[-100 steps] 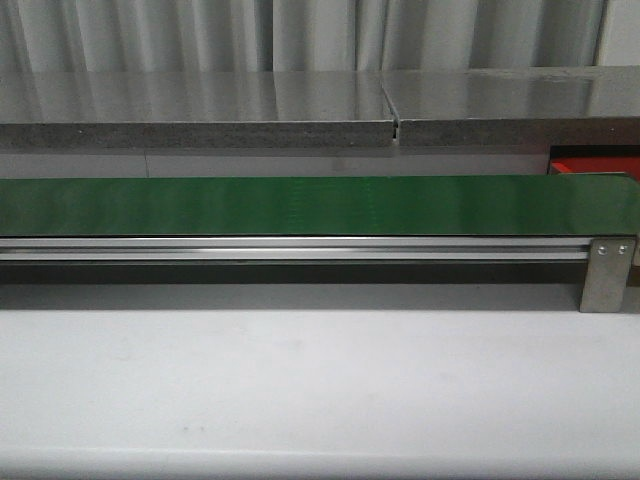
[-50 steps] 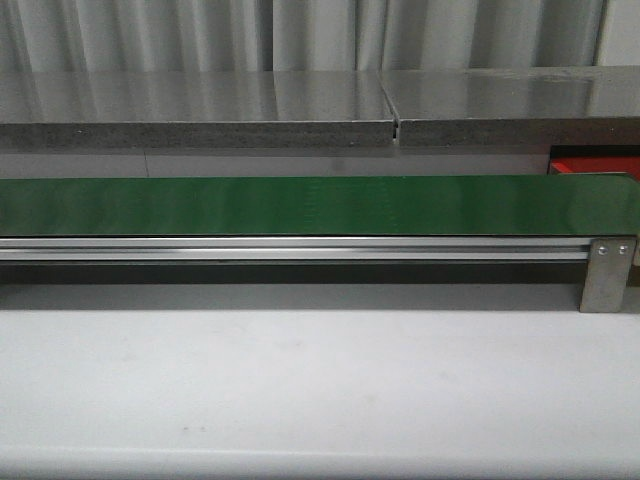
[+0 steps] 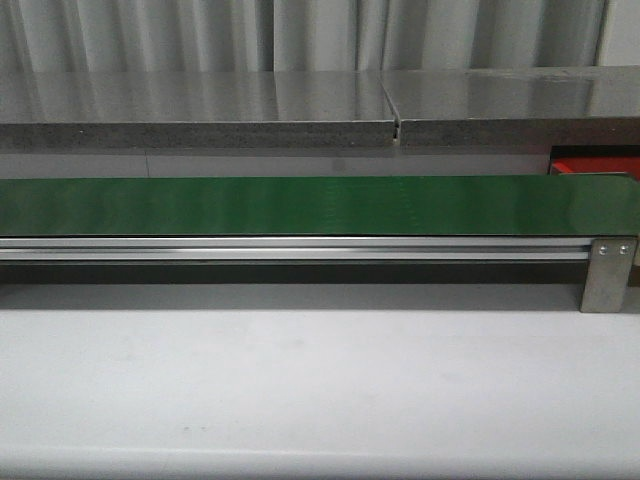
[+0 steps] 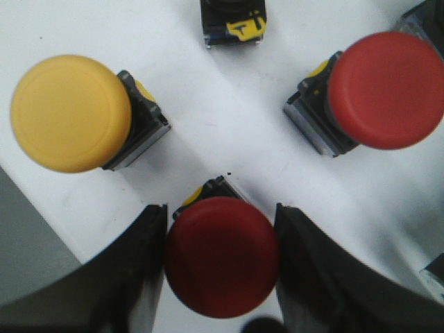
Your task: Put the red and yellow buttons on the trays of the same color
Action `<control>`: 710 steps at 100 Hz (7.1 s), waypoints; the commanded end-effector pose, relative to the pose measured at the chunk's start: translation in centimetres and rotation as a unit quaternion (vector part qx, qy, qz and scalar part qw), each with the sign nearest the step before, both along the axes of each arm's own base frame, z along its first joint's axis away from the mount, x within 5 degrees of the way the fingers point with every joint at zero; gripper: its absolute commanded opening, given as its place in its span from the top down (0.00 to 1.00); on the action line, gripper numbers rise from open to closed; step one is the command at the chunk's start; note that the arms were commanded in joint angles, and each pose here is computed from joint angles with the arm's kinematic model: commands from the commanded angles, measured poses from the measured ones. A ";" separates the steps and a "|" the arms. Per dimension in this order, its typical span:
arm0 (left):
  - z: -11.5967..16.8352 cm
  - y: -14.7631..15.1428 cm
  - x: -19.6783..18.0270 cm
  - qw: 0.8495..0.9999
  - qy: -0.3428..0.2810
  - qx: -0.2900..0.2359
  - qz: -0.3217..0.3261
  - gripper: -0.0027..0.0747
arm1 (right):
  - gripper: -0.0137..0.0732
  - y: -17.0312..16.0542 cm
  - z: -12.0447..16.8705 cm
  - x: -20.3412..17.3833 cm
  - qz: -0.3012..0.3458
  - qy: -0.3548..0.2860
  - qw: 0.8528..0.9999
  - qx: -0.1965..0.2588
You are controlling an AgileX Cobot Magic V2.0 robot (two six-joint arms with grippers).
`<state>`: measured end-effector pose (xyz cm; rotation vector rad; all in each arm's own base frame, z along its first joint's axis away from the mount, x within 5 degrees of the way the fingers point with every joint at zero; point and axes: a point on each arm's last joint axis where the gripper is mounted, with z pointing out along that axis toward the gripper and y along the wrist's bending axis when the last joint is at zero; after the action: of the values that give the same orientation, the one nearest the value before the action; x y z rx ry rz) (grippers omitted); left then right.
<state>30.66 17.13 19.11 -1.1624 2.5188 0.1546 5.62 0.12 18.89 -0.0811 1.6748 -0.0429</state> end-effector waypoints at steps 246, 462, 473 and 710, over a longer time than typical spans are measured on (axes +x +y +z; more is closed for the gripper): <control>15.2 -11.3 9.4 0.965 -0.085 0.068 -0.240 0.14 | 0.92 0.0 1.6 -0.2 0.001 -0.061 0.998 -0.002; 2.7 6.0 -0.2 0.998 -0.053 0.026 0.012 0.14 | 0.92 0.0 1.6 -0.2 0.001 -0.061 0.998 -0.002; 2.8 6.1 0.0 0.997 -0.062 0.033 0.011 0.14 | 0.92 0.0 1.6 -0.2 0.001 -0.061 0.998 -0.002; 12.5 -8.9 10.3 0.968 -0.137 0.014 -0.212 0.99 | 0.92 0.0 1.6 -0.2 0.001 -0.061 0.998 -0.002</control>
<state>40.54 8.83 29.00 -0.5940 2.5185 -0.0573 5.62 0.12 18.89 -0.0811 1.6748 -0.0429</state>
